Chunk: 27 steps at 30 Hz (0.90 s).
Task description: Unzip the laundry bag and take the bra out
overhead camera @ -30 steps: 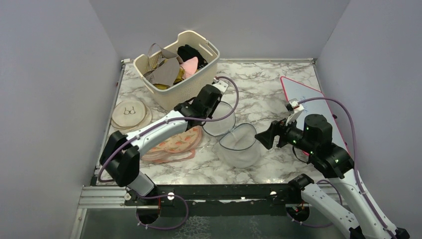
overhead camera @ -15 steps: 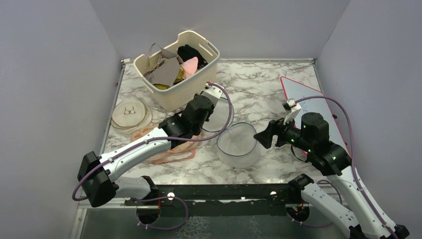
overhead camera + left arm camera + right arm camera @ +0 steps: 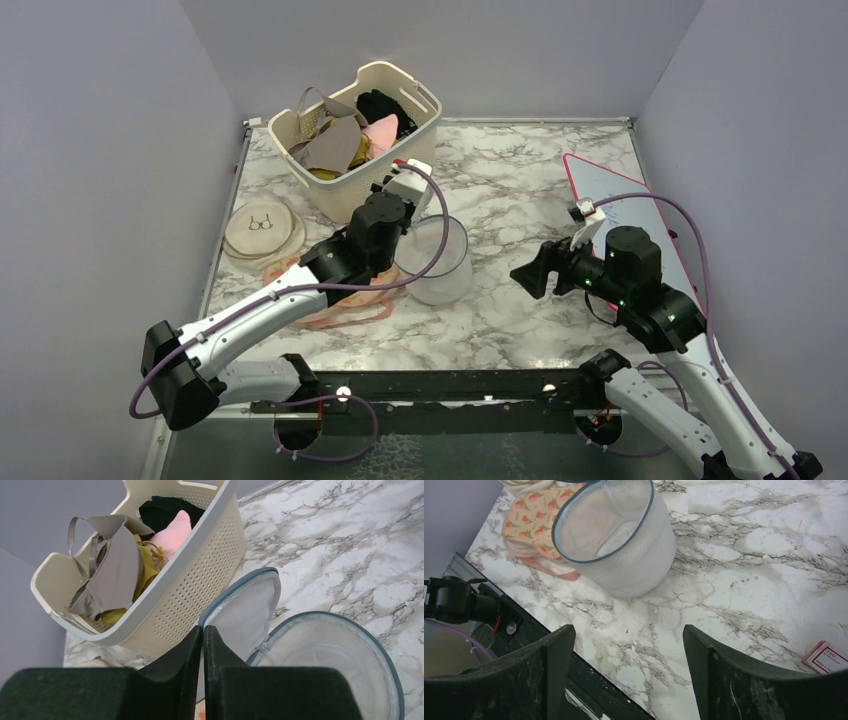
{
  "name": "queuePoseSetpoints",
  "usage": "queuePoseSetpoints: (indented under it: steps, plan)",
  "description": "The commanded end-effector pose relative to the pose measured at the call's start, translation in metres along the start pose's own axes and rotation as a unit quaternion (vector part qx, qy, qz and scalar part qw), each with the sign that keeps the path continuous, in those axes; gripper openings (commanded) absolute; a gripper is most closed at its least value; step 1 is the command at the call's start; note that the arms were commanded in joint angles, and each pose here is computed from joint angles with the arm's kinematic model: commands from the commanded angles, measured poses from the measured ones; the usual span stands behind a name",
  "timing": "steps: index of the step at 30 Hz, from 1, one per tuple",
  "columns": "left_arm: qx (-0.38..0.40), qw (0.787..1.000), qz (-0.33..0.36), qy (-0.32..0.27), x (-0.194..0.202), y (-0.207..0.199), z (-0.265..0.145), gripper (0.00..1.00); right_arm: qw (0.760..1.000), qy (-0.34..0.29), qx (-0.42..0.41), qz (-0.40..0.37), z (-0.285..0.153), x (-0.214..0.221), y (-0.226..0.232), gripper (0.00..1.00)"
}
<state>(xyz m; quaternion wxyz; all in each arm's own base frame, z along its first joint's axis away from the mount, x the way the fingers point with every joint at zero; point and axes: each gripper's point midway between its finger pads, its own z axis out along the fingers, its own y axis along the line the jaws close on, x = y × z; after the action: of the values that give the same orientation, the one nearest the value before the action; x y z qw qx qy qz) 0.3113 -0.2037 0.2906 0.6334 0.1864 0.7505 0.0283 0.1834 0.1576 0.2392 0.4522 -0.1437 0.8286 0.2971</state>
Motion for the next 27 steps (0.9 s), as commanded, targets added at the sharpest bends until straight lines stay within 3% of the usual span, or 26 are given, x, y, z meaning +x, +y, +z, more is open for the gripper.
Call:
queuePoseSetpoints:
  steps: [1,15,23,27]
  plan:
    - [0.034,0.999,0.014,-0.001,0.000,-0.020,0.000,0.00,1.000,-0.017,0.009,-0.001,0.000,-0.005,-0.003,0.77]
    - [0.123,0.983,0.135,0.015,0.024,-0.094,-0.020,0.00,1.000,-0.011,0.012,0.000,0.003,-0.004,-0.004,0.77]
    - [0.175,0.974,0.141,0.038,0.044,-0.129,-0.039,0.00,1.000,-0.015,0.010,0.000,0.001,-0.005,-0.003,0.77]
    - [0.227,0.965,0.110,0.070,0.060,-0.153,-0.052,0.00,1.000,-0.014,0.008,-0.001,0.001,-0.005,-0.003,0.77]
